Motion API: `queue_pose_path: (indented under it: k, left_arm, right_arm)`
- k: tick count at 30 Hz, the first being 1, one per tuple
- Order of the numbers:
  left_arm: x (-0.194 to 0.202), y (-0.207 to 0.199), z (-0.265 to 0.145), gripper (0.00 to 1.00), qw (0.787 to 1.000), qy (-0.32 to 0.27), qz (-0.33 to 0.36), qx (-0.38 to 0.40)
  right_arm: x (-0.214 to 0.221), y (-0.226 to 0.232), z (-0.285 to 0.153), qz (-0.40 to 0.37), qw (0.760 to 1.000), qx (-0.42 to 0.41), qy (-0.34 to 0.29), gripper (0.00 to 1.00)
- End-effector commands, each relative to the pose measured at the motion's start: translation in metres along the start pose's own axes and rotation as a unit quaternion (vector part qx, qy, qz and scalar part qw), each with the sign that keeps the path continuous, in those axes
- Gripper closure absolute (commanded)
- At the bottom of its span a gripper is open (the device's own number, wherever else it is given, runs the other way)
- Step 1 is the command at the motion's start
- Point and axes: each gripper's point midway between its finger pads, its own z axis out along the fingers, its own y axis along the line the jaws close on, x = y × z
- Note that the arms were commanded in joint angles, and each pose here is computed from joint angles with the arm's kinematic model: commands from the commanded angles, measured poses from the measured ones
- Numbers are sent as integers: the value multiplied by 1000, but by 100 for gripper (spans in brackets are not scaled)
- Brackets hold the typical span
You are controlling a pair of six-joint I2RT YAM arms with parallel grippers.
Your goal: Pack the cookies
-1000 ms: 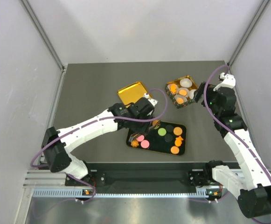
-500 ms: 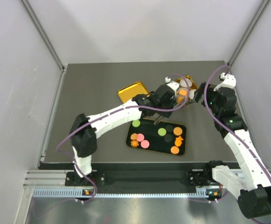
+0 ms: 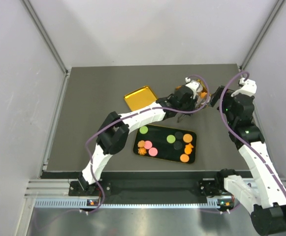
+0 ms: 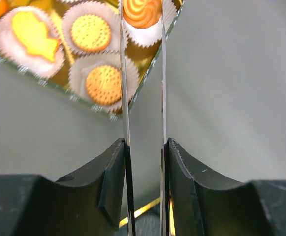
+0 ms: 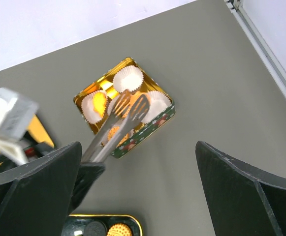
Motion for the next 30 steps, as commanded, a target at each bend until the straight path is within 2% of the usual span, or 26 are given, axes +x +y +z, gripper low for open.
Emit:
queue_pose_path:
  k: [1, 11, 30]
  left_arm:
    - [-49, -18, 10, 59, 997, -74, 5, 35]
    - [-43, -14, 28, 58, 997, -73, 3, 31]
    - [-32, -7, 27, 57, 998, -61, 5, 20]
  right_arm:
    - [-10, -7, -1, 8, 1000, 15, -19, 0]
    - [-9, -5, -1, 7, 1000, 7, -16, 0]
    - [-8, -4, 1, 5, 1000, 5, -12, 0]
